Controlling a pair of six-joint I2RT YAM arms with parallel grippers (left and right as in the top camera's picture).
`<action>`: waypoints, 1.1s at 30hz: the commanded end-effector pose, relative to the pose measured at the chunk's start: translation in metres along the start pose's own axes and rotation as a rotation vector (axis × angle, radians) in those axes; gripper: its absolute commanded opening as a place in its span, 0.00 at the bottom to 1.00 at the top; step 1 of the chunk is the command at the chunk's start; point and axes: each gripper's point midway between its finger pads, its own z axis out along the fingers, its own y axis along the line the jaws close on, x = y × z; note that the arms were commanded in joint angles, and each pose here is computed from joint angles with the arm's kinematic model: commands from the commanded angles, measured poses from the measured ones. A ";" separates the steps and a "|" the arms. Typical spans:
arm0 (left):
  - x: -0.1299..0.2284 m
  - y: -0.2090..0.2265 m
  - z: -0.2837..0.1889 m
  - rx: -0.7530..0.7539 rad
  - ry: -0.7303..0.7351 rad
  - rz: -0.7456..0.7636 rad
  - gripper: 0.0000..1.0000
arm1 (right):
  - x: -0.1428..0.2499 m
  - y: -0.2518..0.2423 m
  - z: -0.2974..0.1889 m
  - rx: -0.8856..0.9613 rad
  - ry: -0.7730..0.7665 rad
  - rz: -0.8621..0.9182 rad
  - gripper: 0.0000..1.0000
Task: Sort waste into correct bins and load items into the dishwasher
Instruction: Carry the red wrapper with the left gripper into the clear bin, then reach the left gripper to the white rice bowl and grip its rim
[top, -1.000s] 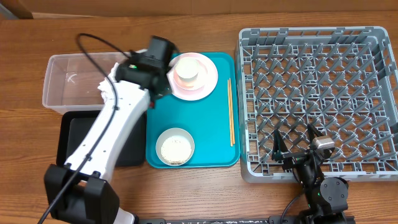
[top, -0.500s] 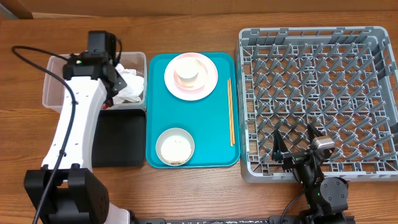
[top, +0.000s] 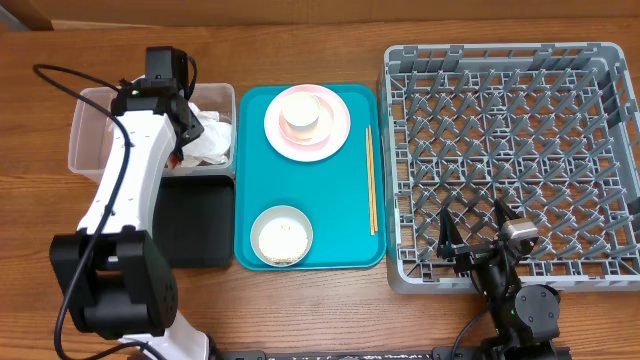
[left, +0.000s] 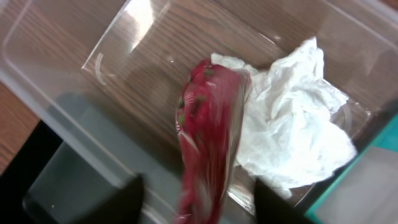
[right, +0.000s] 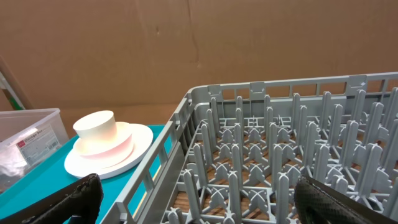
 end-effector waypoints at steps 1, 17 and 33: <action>-0.007 0.000 0.003 -0.011 -0.021 0.047 0.79 | 0.002 0.000 0.000 -0.002 -0.005 -0.003 1.00; 0.074 -0.040 -0.138 0.555 0.303 0.208 0.08 | 0.002 0.000 0.000 -0.002 -0.005 -0.003 1.00; 0.240 -0.084 -0.180 0.524 0.432 0.705 0.04 | 0.002 0.000 0.000 -0.002 -0.005 -0.003 1.00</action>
